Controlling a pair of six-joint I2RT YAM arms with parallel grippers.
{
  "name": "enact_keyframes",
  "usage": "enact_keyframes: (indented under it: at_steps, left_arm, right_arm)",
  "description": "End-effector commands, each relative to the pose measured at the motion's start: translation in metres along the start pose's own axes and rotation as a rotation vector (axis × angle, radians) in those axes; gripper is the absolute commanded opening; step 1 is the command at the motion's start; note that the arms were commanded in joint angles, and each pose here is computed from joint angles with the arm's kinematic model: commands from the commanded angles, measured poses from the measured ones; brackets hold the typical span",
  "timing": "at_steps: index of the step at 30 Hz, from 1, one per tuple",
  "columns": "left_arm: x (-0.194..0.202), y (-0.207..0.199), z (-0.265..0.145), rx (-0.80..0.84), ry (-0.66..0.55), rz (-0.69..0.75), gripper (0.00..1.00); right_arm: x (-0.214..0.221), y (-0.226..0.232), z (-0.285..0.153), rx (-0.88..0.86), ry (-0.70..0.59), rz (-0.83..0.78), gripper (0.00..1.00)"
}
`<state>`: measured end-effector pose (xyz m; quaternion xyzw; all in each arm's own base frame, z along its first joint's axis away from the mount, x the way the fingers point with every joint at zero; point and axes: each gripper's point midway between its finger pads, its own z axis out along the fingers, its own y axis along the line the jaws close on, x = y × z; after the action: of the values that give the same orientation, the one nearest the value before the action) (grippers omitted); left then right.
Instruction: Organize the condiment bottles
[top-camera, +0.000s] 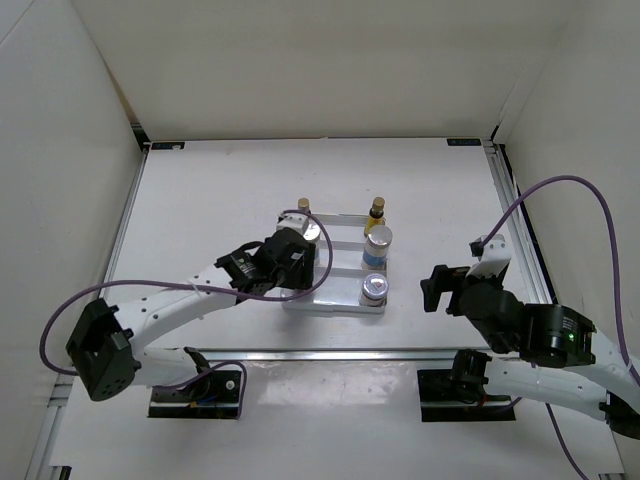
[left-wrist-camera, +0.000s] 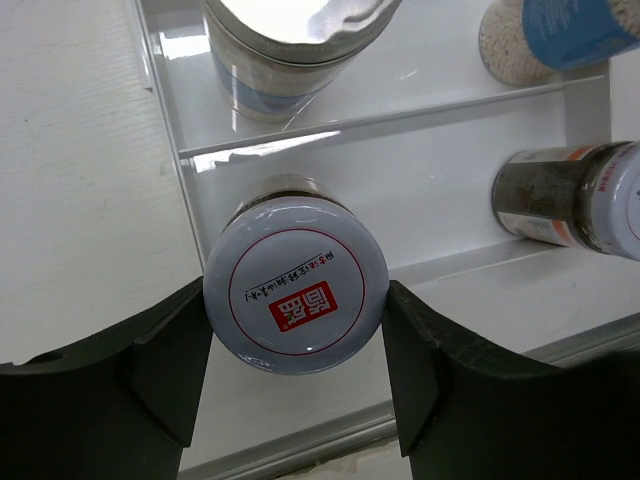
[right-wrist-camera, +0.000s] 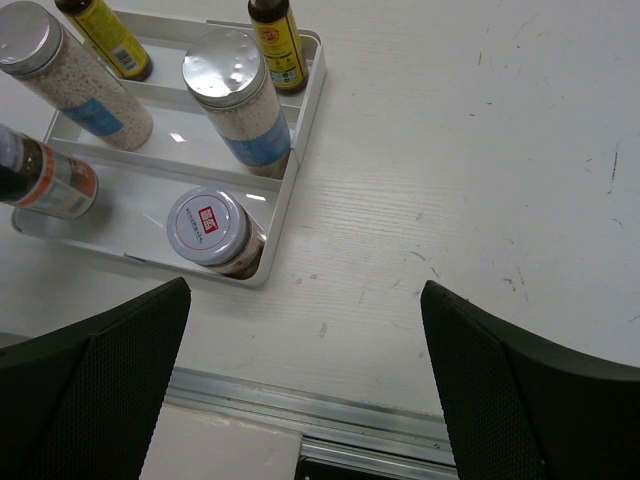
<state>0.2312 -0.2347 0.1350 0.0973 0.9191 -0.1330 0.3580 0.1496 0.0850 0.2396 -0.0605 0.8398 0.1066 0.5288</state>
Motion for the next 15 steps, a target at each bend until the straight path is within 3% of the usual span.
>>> enact_keyframes:
  at_steps: [1,7,10,15]
  left_arm:
    - [-0.025,-0.024,0.000,0.079,-0.095,-0.016,0.23]
    - [-0.009,-0.017,0.015,0.035,-0.049,0.003,0.62]
    - [-0.006,-0.018,0.017,0.038,-0.037,0.006,0.74]
    - [-0.008,-0.019,0.018,0.038,-0.037,0.006,0.84]
  right_arm:
    - [-0.007,-0.004,-0.003,0.012,-0.027,0.019,0.99]
    - [-0.006,-0.005,-0.003,0.016,-0.022,0.021,0.99]
    - [-0.006,-0.005,-0.003,0.016,-0.022,0.021,0.99]
    - [-0.002,-0.003,0.000,0.033,-0.002,0.008,0.99]
